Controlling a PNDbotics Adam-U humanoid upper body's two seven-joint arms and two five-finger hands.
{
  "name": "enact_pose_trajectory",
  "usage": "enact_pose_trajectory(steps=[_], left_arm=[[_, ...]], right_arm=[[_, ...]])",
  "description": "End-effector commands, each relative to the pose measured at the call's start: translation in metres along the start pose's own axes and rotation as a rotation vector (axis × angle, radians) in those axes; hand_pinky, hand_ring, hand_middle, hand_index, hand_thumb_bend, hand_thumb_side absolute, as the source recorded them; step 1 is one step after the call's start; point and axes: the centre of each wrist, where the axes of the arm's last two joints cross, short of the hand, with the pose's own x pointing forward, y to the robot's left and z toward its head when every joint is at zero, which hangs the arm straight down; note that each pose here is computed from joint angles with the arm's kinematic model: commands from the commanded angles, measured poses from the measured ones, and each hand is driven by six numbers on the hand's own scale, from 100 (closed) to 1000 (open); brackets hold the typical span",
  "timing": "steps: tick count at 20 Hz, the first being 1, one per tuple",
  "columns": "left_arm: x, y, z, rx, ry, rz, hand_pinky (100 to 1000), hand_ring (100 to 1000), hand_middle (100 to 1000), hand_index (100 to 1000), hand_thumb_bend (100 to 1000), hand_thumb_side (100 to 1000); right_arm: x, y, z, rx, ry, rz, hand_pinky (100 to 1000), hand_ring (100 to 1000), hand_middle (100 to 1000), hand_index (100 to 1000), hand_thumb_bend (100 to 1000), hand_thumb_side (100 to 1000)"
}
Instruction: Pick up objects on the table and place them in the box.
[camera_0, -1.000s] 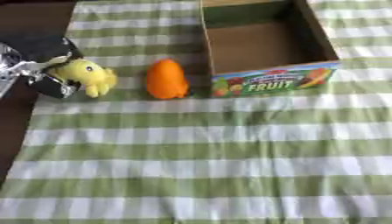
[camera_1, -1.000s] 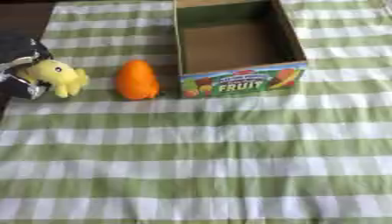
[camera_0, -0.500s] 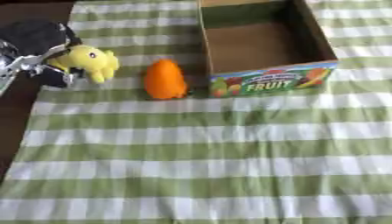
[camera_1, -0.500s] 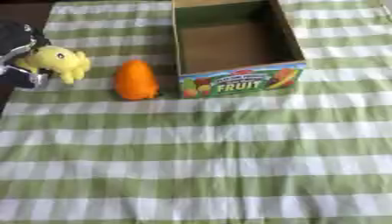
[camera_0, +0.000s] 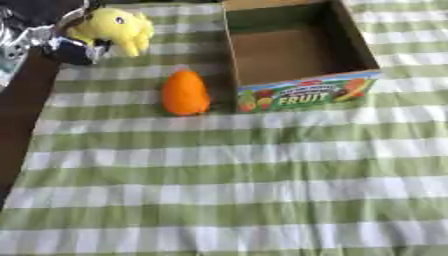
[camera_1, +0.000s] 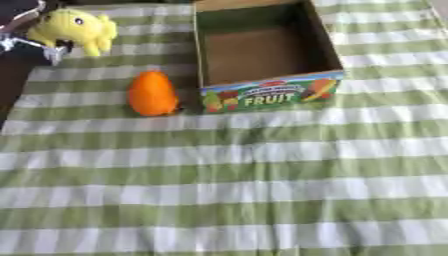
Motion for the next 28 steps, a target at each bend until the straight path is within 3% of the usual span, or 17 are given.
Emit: enact_pose_trajectory(steps=[1, 17, 28], left_arm=[[0.005, 0.020, -0.011, 0.079, 0.012, -0.001, 392, 539, 489, 581, 100, 339], [0.061, 0.037, -0.065, 0.229, -0.012, 0.129, 421, 544, 494, 584, 100, 331], [0.081, 0.013, -0.093, 0.196, -0.070, 0.162, 442, 558, 505, 594, 100, 320]], right_arm=[[0.007, -0.006, -0.008, -0.012, -0.045, -0.008, 742, 859, 786, 861, 100, 1000], [0.023, -0.003, -0.028, -0.035, -0.131, -0.061, 744, 857, 785, 861, 100, 1000], [0.031, -0.004, -0.038, -0.055, -0.175, -0.086, 743, 857, 785, 861, 100, 1000]])
